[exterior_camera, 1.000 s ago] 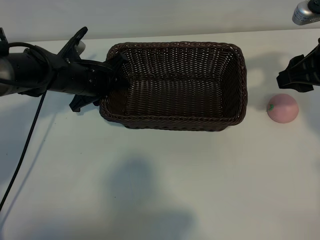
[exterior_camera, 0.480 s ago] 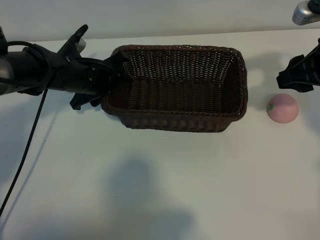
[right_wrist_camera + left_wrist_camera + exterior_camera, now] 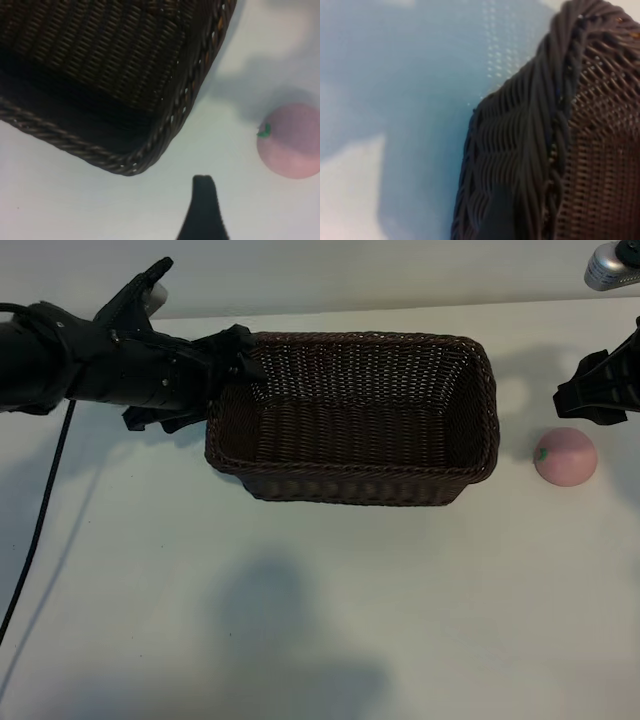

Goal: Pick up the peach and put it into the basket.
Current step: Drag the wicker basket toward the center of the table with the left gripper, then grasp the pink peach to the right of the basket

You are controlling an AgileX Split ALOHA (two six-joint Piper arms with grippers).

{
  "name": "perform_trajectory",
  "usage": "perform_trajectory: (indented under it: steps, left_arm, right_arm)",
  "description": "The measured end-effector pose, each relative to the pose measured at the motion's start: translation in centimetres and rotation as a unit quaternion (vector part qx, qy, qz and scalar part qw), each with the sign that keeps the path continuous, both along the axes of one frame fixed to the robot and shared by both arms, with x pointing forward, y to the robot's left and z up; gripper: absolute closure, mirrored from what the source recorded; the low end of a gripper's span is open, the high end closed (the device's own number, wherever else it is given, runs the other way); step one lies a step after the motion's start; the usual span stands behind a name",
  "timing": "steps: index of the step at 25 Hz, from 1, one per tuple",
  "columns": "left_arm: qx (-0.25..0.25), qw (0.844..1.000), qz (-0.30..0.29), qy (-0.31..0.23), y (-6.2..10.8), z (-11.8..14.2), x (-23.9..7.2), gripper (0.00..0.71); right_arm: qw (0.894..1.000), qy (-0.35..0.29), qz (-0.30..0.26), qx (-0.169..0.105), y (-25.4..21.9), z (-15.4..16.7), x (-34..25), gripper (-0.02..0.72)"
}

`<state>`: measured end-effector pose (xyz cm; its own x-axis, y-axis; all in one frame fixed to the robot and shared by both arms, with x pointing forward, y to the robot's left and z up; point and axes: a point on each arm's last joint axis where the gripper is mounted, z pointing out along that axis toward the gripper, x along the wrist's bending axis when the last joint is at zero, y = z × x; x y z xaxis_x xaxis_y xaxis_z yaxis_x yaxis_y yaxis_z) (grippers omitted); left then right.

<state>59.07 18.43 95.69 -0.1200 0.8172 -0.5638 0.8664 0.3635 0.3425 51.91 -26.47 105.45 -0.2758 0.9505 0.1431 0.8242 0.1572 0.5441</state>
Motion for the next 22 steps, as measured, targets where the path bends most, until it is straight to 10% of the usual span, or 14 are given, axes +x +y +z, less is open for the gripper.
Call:
perform_trajectory:
  steps: [14, 22]
  left_arm:
    - [0.074, 0.993, -0.081, -0.043, 1.1, 7.1, -2.9, 0.050]
    - [0.256, 0.960, -0.109, -0.004, 3.6, 12.8, -2.4, 0.067]
  right_arm:
    - [1.000, 0.002, 0.001, 0.000, 0.0, 0.0, 0.0, 0.157]
    - [1.000, 0.005, 0.002, 0.000, 0.0, 0.0, -0.1, 0.157]
